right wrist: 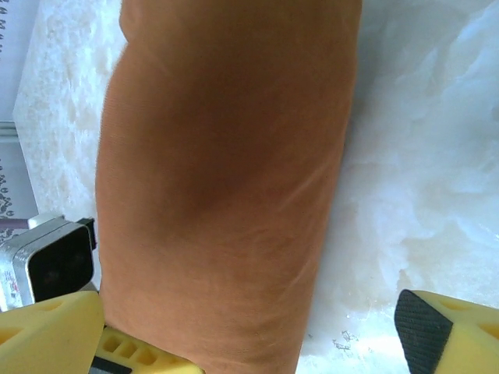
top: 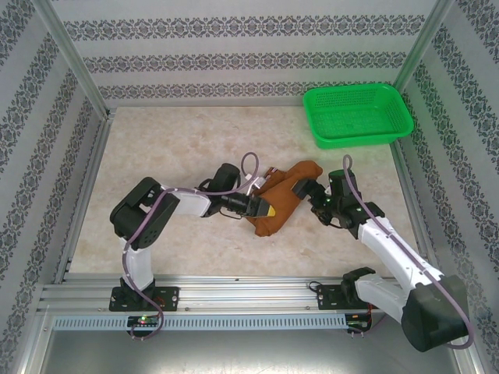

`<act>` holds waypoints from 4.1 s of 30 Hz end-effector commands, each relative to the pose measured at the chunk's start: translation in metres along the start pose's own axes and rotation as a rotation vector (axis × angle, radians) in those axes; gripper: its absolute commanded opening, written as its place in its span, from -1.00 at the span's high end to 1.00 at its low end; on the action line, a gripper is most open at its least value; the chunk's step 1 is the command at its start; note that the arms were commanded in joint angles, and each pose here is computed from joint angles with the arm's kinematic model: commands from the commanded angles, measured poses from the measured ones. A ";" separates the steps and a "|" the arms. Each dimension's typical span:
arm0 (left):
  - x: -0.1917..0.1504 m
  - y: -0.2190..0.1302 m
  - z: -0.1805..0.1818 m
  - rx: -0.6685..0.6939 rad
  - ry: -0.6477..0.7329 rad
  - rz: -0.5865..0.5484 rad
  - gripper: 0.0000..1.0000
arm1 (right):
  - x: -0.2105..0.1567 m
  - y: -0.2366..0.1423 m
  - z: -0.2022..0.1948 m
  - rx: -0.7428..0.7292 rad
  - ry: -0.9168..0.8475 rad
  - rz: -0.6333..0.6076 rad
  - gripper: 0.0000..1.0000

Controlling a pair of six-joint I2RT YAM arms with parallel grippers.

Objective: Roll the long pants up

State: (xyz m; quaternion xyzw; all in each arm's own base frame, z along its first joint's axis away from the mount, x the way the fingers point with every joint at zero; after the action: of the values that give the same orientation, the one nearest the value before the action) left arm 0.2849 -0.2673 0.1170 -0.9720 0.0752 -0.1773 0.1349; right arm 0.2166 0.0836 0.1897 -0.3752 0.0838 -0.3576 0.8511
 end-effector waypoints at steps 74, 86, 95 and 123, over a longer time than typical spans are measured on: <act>0.037 -0.148 -0.106 0.372 0.154 -0.080 0.21 | 0.029 0.129 0.095 -0.068 -0.233 0.250 1.00; 0.047 -0.176 -0.063 0.471 0.038 -0.260 0.58 | 0.103 0.069 0.161 -0.077 -0.312 0.059 1.00; 0.078 -0.162 -0.033 0.420 -0.001 -0.239 0.70 | 0.220 -0.003 0.180 -0.017 -0.168 -0.237 1.00; 0.112 -0.160 -0.005 0.712 0.097 -0.292 0.64 | 0.343 0.024 0.112 -0.207 -0.048 -0.758 -0.95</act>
State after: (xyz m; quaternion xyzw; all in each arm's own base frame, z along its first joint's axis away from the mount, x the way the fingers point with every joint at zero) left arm 0.3896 -0.1385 0.1766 -0.8924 -0.0932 -0.1877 0.3997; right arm 0.5513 -0.0788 0.1846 -0.4114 0.0858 -0.5984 0.6822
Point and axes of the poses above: each hand's point on the last joint's axis, 136 mm out from that joint toward the fingers, its own y axis out along the fingers, its own z axis along the line the jaws close on, x = y × z, the point moved 10 cm from there along -y, back along the fingers, and after that the axes turned 4 degrees about y, right-handed, at the moved point
